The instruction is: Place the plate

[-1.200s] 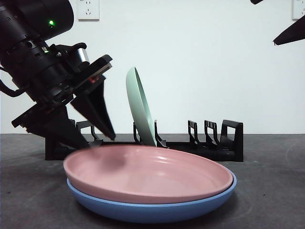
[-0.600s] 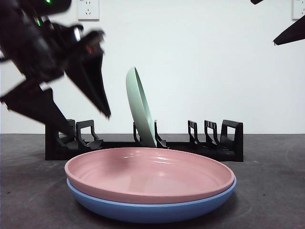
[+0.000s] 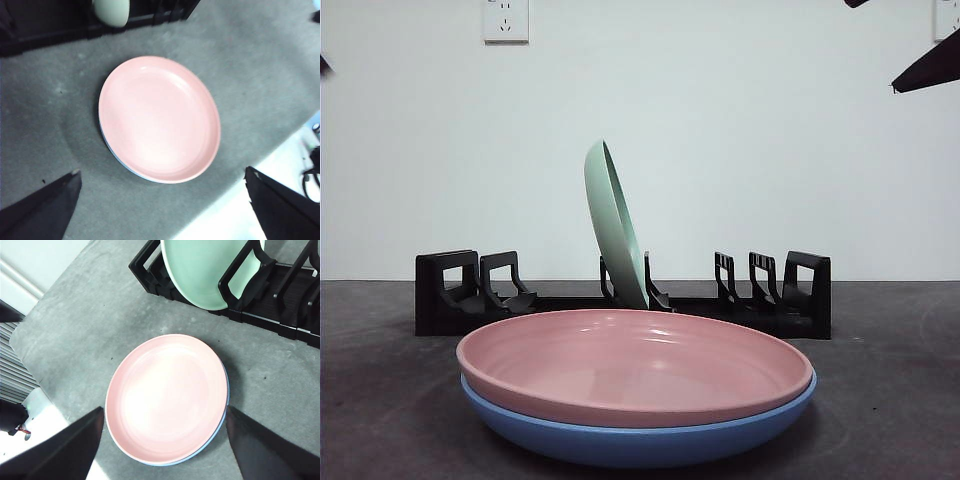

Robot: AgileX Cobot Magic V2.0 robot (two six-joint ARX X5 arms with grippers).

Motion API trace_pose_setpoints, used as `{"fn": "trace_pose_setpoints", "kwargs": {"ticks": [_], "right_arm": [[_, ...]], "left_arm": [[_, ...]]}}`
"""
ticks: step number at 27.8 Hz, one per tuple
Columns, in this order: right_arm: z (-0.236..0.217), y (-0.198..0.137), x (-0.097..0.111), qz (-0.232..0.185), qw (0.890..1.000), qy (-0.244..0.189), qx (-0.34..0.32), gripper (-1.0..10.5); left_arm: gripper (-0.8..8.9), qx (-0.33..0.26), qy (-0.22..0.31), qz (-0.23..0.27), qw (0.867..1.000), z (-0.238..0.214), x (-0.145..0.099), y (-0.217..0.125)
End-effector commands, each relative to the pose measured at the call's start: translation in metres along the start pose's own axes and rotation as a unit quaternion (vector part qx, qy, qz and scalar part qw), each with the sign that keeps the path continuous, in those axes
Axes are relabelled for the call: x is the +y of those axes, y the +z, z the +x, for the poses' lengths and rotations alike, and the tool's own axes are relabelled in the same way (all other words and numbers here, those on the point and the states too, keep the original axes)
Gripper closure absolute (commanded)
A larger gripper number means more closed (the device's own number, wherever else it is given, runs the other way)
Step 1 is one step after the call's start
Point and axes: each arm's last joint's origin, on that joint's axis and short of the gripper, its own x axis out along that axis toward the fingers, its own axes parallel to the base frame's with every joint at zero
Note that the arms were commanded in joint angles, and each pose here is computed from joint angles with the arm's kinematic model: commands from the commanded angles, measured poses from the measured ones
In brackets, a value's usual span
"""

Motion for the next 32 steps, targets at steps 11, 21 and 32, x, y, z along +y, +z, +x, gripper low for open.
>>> {"fn": "trace_pose_setpoints", "kwargs": {"ticks": [11, 21, 32], "right_arm": [[0.001, 0.013, 0.006, -0.001, 1.0, -0.004, -0.031, 5.6], [0.027, 0.072, 0.032, -0.031, 0.999, 0.031, -0.009, 5.6], [0.117, 0.142, 0.029, 0.004, 0.997, 0.057, 0.049, 5.6]], "left_arm": [[2.78, -0.139, -0.016, 0.024, 0.99, -0.07, -0.014, -0.034], [2.41, -0.15, 0.005, 0.024, 0.988, -0.092, -0.02, -0.035], [2.51, -0.14, 0.011, 0.024, 0.99, -0.111, -0.025, -0.039]]}}
